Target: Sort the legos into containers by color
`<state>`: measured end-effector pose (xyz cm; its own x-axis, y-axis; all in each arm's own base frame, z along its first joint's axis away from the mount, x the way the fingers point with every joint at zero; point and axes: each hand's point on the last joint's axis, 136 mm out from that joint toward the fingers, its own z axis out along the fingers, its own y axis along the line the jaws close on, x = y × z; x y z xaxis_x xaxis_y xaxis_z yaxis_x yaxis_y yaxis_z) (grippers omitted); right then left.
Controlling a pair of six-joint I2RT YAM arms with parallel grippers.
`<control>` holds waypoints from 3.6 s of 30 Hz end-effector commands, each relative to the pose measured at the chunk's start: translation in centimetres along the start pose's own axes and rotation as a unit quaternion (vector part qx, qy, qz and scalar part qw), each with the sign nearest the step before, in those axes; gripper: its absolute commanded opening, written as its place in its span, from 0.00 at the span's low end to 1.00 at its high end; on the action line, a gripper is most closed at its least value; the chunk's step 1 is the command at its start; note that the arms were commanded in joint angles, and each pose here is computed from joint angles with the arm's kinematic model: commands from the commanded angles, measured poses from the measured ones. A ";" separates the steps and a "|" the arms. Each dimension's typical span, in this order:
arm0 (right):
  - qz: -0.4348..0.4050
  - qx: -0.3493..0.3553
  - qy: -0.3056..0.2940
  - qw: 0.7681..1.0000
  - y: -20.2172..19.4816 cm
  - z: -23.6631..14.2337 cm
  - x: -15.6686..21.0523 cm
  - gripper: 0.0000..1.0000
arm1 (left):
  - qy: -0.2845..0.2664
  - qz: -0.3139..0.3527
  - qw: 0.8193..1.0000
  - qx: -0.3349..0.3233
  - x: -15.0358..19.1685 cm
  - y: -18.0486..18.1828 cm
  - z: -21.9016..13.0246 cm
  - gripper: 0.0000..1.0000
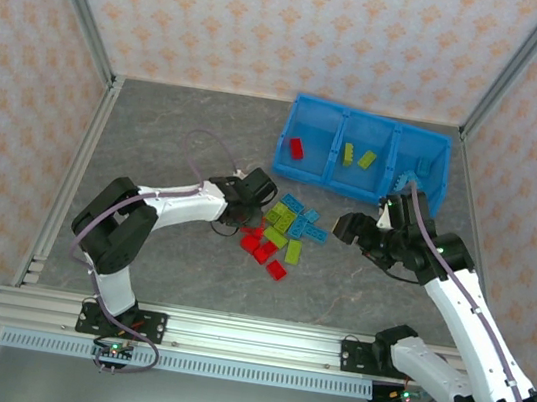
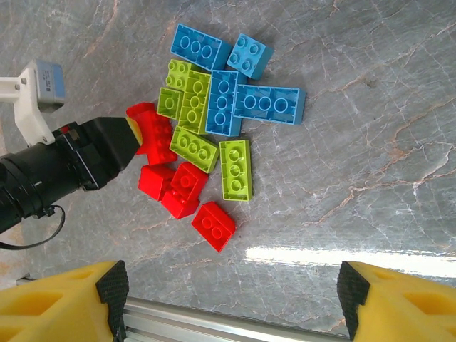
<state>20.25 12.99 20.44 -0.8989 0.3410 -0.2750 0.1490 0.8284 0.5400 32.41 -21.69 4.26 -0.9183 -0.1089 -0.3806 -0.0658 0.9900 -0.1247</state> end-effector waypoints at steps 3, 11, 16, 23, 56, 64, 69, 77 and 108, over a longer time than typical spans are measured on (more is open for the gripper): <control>0.005 -0.002 -0.001 1.000 0.1 -0.1 0.2 0.79 | 0.005 0.009 1.000 -0.002 -0.1 -0.1 1.4 0.53; 0.007 -0.001 -0.005 1.000 0.1 -0.3 0.1 0.80 | 0.015 0.032 0.997 -0.071 1.1 2.9 2.6 0.44; 0.003 -0.017 0.000 1.000 0.8 -0.3 0.2 0.80 | 0.010 0.037 0.999 -0.035 1.0 2.0 1.4 0.21; -0.013 -0.109 -0.007 0.994 4.1 -0.4 0.2 0.81 | -0.097 0.066 0.988 0.097 -5.9 -5.7 -8.1 0.20; -0.031 0.051 -0.044 0.997 -0.4 2.8 -1.3 0.82 | -0.317 0.167 0.920 0.161 -13.6 -12.1 -24.7 0.50; -0.059 0.088 -0.033 0.994 3.8 9.9 -3.8 0.82 | -0.307 0.290 0.901 0.098 -3.4 -1.5 -27.2 0.54; -0.066 0.142 -0.031 0.987 3.7 14.5 -5.2 0.83 | -0.331 0.351 0.875 0.048 -0.3 4.6 -27.8 0.62; -0.090 0.256 -0.054 0.961 -2.2 14.5 -4.9 0.82 | -0.366 0.341 0.866 0.021 1.1 7.8 -26.3 0.68; -0.005 0.189 0.053 0.981 -8.2 20.8 0.7 0.50 | -0.324 0.377 0.868 0.019 2.2 7.3 -23.9 0.78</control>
<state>30.36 17.85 2.98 -0.9062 0.3144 -0.2828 0.2251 0.9247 0.3069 20.49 -12.81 25.04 -0.2754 0.5011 -0.8204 0.4814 0.8106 0.3335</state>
